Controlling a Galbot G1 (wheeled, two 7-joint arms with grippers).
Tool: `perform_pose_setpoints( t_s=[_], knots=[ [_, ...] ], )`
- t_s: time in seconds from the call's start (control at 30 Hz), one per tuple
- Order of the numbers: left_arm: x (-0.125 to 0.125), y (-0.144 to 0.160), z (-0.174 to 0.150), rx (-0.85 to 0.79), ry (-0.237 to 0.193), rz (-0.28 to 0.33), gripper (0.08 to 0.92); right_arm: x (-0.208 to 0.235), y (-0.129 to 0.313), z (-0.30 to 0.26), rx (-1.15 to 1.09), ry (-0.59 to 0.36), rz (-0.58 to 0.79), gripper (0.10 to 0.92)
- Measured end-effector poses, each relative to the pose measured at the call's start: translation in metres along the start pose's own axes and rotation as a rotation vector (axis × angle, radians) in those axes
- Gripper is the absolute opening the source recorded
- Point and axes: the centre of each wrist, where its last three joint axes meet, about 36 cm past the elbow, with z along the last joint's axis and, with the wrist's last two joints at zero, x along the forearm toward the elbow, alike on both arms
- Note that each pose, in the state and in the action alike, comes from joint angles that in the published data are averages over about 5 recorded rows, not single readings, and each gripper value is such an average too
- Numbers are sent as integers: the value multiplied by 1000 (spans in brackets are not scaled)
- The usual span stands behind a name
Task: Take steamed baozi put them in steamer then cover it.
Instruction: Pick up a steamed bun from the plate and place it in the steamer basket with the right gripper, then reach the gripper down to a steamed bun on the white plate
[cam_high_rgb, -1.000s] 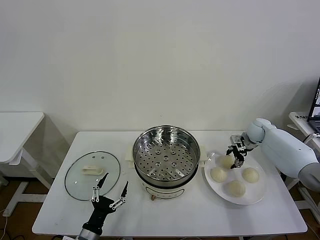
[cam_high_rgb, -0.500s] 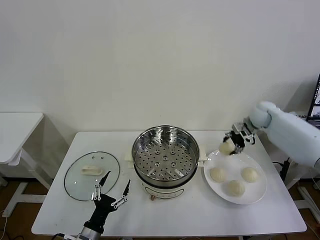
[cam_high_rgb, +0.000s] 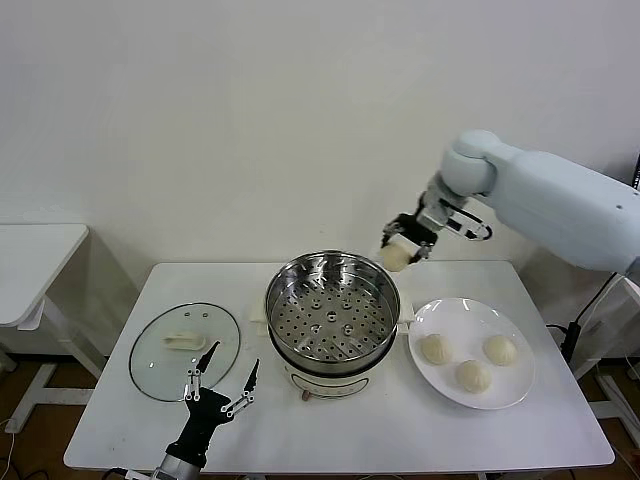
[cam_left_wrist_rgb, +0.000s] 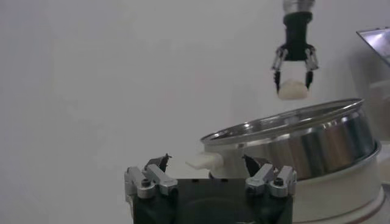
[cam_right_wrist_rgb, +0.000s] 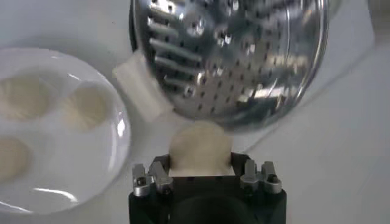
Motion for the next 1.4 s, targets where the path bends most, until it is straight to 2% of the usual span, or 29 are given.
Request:
perform_pose_setpoints(
  t_s=[0.27, 0.67, 0.9, 1.2, 1.4],
  knots=[
    [1, 3, 0, -4, -3, -9, 823, -40, -45, -19, 139, -12, -45, 671],
    [1, 7, 3, -10, -5, -19, 823, -101, -78, -31, 205, -29, -94, 680],
    [2, 8, 5, -12, -3, -24, 823, -124, -85, -36, 214, -32, -108, 793],
    [2, 9, 4, -12, -4, -30, 823, -124, -86, -36, 206, -35, -102, 823],
    [0, 9, 3, -11, -7, -31, 823, -86, -76, -28, 116, -26, -90, 823]
  ],
)
